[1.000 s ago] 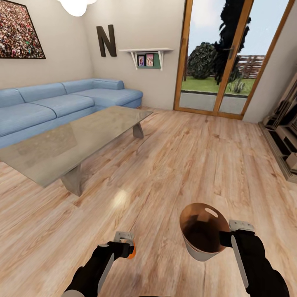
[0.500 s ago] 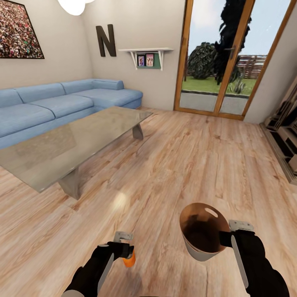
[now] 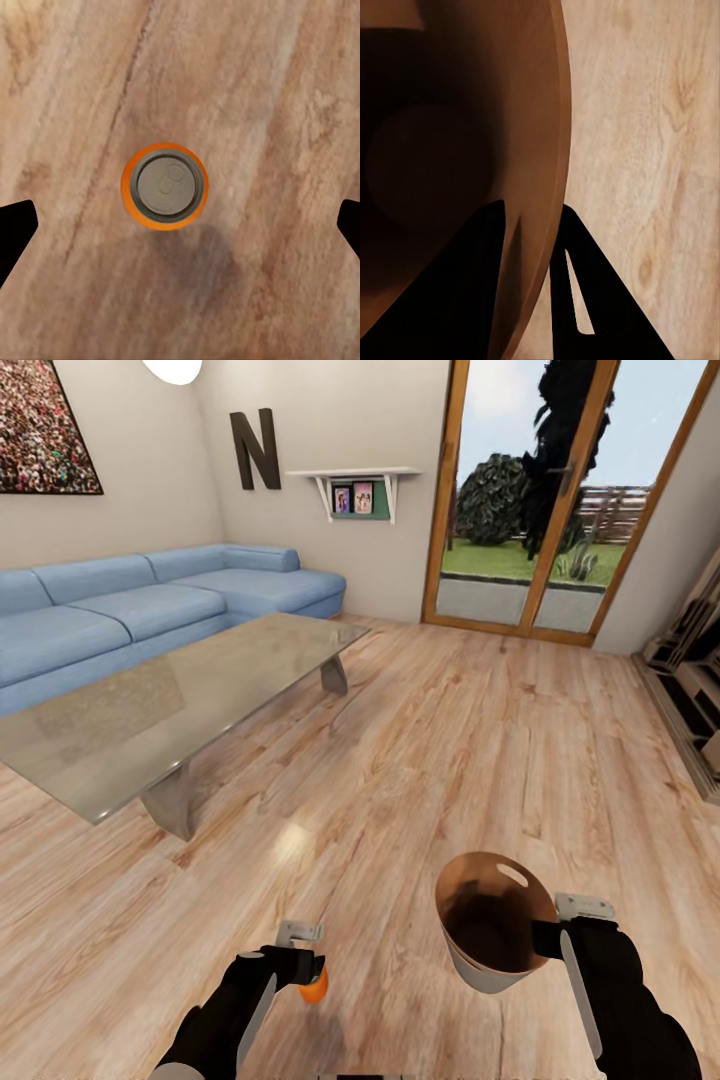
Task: Put the three can of soda from the living room inside the tash can in the kitchen.
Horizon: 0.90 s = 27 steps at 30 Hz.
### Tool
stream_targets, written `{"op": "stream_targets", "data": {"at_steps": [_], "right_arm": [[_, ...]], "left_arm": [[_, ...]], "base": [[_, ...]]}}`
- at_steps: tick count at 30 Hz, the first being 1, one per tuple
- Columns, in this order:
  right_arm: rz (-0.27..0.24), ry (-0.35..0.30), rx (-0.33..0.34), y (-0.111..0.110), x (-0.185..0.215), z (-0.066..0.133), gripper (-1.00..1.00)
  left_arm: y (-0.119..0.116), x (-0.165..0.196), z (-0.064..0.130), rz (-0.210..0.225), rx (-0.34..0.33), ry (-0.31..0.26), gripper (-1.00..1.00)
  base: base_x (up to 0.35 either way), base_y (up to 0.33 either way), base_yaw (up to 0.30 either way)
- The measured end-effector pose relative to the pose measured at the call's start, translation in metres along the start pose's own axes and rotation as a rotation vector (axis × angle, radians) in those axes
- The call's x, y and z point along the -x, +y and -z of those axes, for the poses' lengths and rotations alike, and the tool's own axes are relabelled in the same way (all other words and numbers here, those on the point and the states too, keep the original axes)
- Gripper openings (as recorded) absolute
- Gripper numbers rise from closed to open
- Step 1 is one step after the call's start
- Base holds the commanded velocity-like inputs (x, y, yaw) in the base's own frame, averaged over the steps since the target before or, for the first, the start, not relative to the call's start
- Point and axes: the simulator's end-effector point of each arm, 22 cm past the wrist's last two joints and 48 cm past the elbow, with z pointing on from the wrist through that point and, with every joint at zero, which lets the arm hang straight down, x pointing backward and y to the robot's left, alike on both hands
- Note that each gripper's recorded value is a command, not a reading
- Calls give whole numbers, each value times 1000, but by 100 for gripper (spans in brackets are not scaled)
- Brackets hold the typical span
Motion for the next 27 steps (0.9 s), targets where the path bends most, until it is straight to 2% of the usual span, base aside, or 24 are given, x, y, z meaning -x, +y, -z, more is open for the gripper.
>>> {"op": "stream_targets", "data": {"at_steps": [27], "right_arm": [[12, 41, -7, 2, -14, -15, -100]], "left_arm": [[0, -19, -12, 5, -4, 41, 100]], "base": [[0, 0, 0]]}}
